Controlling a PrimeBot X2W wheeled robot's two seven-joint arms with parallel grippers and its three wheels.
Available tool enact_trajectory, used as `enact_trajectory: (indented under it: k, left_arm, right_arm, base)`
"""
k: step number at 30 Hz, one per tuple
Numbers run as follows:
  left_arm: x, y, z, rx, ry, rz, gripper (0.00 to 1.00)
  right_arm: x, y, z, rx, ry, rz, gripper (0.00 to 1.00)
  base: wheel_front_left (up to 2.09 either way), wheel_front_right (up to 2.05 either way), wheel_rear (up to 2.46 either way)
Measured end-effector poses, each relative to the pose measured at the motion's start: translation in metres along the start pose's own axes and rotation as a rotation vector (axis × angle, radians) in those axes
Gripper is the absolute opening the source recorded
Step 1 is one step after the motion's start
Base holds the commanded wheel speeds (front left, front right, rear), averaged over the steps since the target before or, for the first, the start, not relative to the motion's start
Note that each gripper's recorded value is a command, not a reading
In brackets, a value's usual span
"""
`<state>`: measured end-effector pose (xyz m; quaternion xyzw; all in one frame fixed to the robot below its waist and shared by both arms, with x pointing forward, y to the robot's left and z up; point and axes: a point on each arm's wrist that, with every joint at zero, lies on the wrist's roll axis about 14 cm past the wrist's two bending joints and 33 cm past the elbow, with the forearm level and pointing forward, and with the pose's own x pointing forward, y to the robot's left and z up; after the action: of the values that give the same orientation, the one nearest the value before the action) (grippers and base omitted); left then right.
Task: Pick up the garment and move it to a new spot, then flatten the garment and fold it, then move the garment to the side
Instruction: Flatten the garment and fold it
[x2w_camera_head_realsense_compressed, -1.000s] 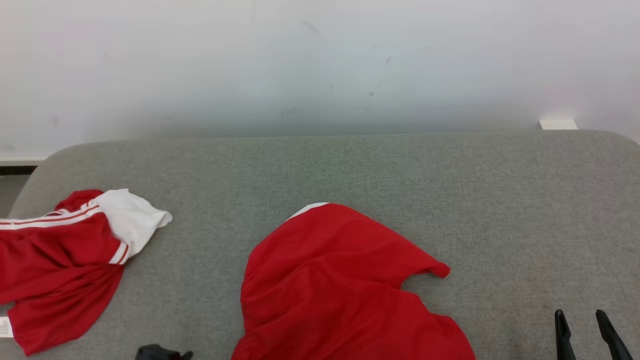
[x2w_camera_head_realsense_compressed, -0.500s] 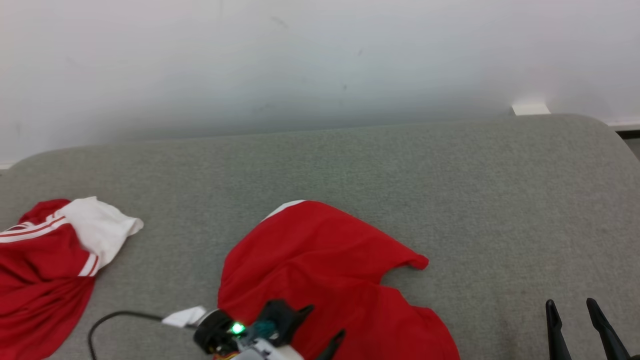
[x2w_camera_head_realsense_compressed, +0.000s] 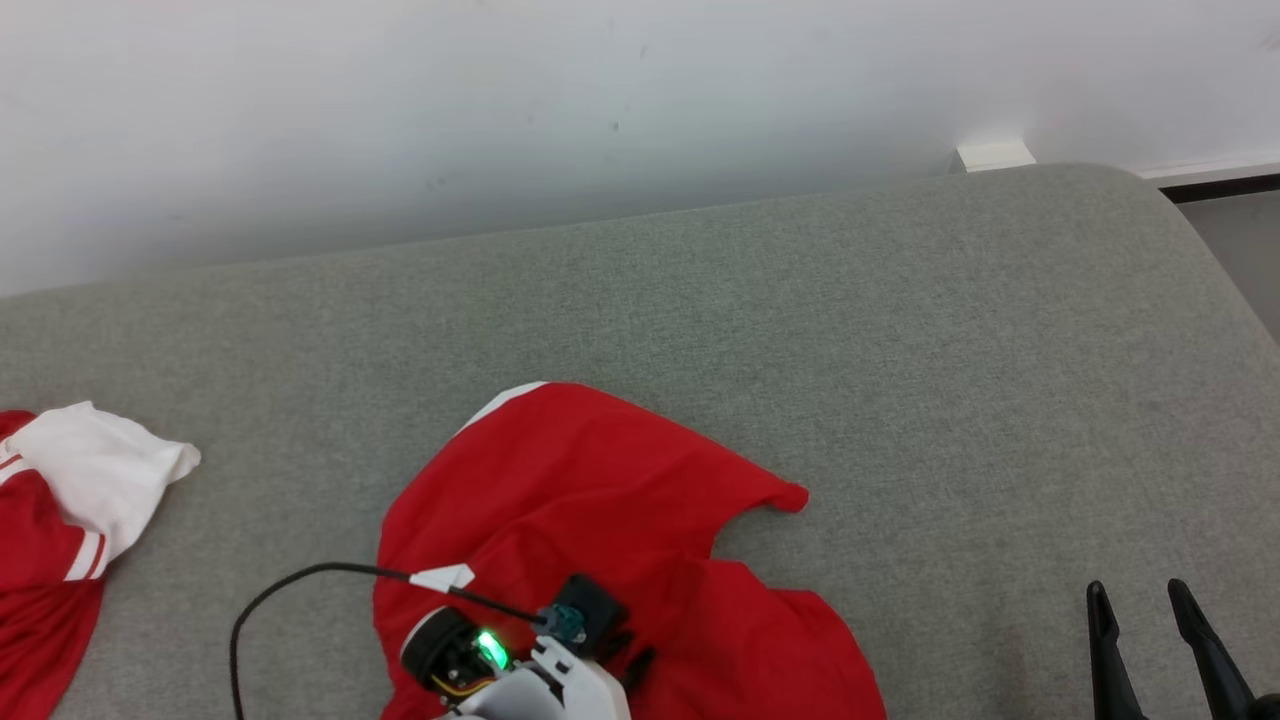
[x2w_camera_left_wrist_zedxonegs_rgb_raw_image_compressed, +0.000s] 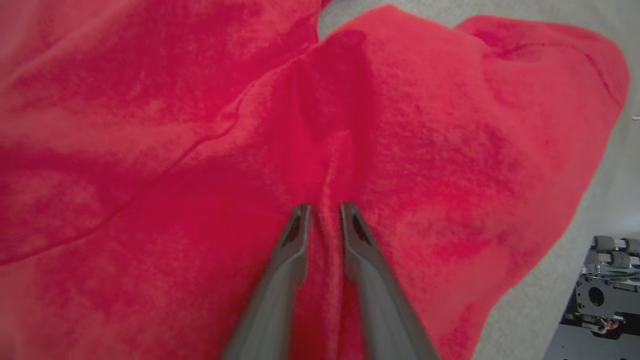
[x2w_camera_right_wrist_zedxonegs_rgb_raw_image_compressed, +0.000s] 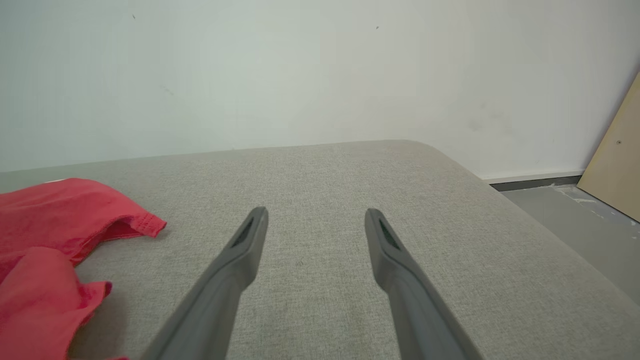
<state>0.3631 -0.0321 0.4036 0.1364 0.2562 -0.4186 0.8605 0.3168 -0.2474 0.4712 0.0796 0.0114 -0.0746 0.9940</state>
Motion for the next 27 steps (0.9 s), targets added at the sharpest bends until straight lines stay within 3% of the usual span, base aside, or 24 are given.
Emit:
enact_trajectory:
  k: [1, 2, 13, 27]
  left_arm:
    - [0.001, -0.002, -0.003, -0.007, 0.01, -0.008, 0.09]
    - [0.002, -0.003, -0.003, -0.011, 0.012, -0.014, 0.0]
    - [0.011, 0.019, 0.038, -0.019, -0.143, 0.036, 0.0]
    - [0.032, 0.046, 0.06, -0.009, -0.238, 0.156, 0.0]
  right_arm:
    - [0.0, 0.0, 0.0, 0.001, 0.0, -0.002, 1.0]
    - [0.0, -0.001, 0.0, 0.001, 0.001, -0.003, 1.0]
    - [0.005, 0.003, -0.002, 0.003, 0.006, 0.004, 1.0]
    - [0.001, -0.002, -0.004, 0.003, 0.013, -0.014, 1.0]
  base:
    - [0.0, 0.0, 0.0]
    - [0.0, 0.0, 0.0]
    - [0.0, 0.0, 0.0]
    - [0.0, 0.0, 0.0]
